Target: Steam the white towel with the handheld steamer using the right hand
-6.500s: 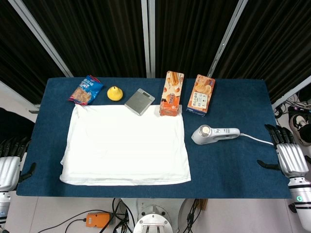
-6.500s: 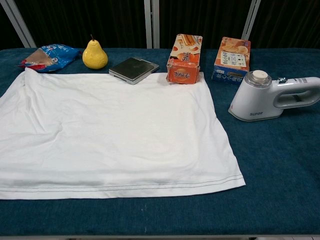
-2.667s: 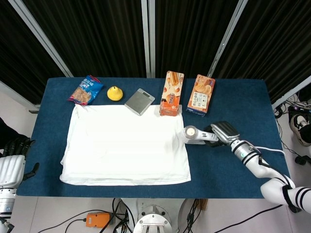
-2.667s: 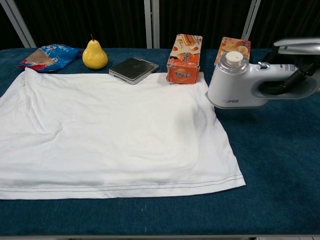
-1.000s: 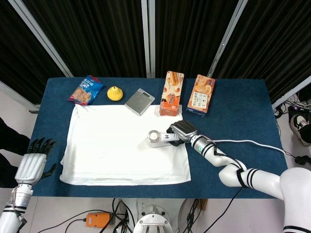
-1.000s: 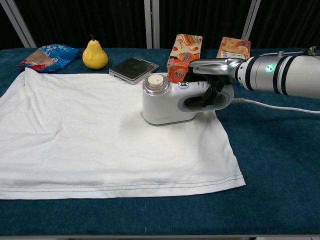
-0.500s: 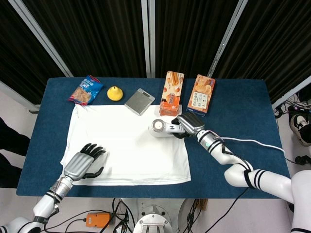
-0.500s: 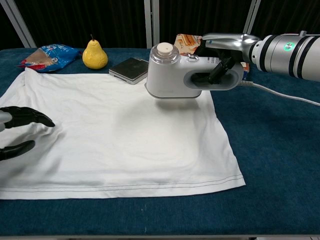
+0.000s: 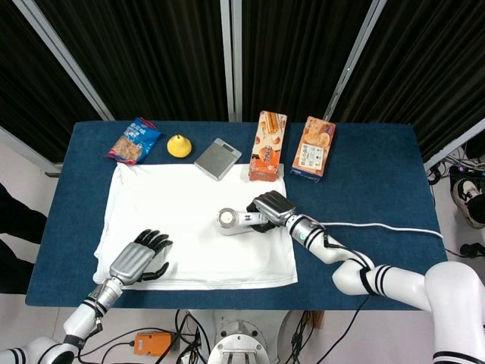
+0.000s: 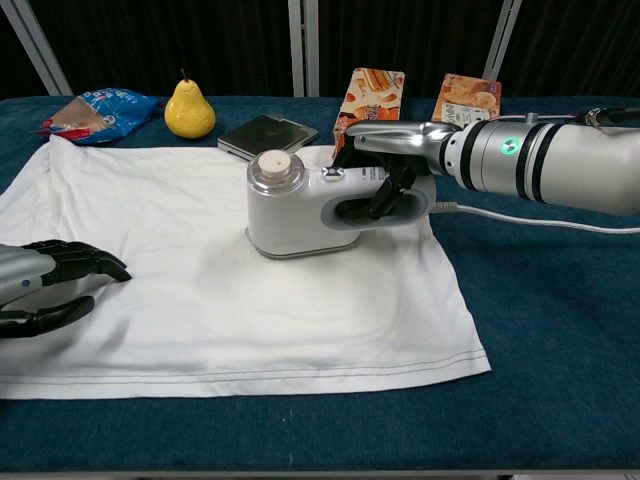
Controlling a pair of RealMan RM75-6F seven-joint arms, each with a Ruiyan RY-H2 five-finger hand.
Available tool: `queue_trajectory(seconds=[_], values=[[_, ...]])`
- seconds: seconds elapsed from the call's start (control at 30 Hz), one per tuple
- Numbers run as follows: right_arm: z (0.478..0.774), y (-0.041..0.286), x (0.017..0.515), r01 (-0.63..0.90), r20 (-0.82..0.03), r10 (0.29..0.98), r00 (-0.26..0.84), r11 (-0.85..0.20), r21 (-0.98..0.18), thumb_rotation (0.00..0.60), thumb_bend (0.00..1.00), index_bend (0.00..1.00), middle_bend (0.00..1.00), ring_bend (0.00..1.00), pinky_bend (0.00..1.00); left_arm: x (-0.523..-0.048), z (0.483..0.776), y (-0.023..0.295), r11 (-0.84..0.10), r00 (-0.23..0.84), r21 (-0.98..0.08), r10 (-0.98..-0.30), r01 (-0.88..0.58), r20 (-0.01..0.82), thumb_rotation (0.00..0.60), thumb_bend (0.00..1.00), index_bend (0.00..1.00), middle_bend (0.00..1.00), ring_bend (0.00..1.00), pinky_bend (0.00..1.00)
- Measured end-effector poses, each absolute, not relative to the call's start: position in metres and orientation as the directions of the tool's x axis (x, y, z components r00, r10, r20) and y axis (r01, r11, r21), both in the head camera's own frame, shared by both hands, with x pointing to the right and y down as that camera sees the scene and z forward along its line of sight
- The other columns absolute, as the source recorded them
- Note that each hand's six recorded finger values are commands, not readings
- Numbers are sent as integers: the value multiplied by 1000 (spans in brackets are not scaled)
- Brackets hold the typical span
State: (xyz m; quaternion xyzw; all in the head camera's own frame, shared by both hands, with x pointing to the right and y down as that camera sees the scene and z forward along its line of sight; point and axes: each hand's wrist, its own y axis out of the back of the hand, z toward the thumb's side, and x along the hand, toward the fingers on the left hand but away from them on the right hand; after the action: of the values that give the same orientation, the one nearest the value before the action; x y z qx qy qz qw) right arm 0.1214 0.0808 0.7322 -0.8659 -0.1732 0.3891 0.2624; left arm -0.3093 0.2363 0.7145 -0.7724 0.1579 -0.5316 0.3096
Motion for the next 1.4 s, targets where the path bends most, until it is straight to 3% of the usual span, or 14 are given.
queue_trajectory(seconds=[0.6, 0.87, 1.1, 1.4], values=[[710, 140, 140, -59, -609, 337, 718, -843, -535, 600, 549, 933, 826, 844, 709, -309, 718, 243, -760, 374, -640, -564, 112, 736, 53, 324, 140, 102, 0, 0], [704, 115, 152, 43, -566, 434, 701, -818, -574, 600, 548, 933, 826, 844, 709, -307, 716, 243, -752, 381, -648, -569, 117, 729, 71, 324, 140, 102, 0, 0], [721, 80, 156, 96, -568, 522, 636, -784, -614, 600, 549, 933, 826, 844, 709, -306, 715, 242, -748, 383, -653, -571, 122, 726, 72, 324, 140, 102, 0, 0], [728, 97, 158, 30, -612, 460, 643, -814, -580, 600, 549, 933, 826, 844, 709, -307, 714, 240, -746, 378, -655, -575, 121, 725, 75, 324, 140, 102, 0, 0]])
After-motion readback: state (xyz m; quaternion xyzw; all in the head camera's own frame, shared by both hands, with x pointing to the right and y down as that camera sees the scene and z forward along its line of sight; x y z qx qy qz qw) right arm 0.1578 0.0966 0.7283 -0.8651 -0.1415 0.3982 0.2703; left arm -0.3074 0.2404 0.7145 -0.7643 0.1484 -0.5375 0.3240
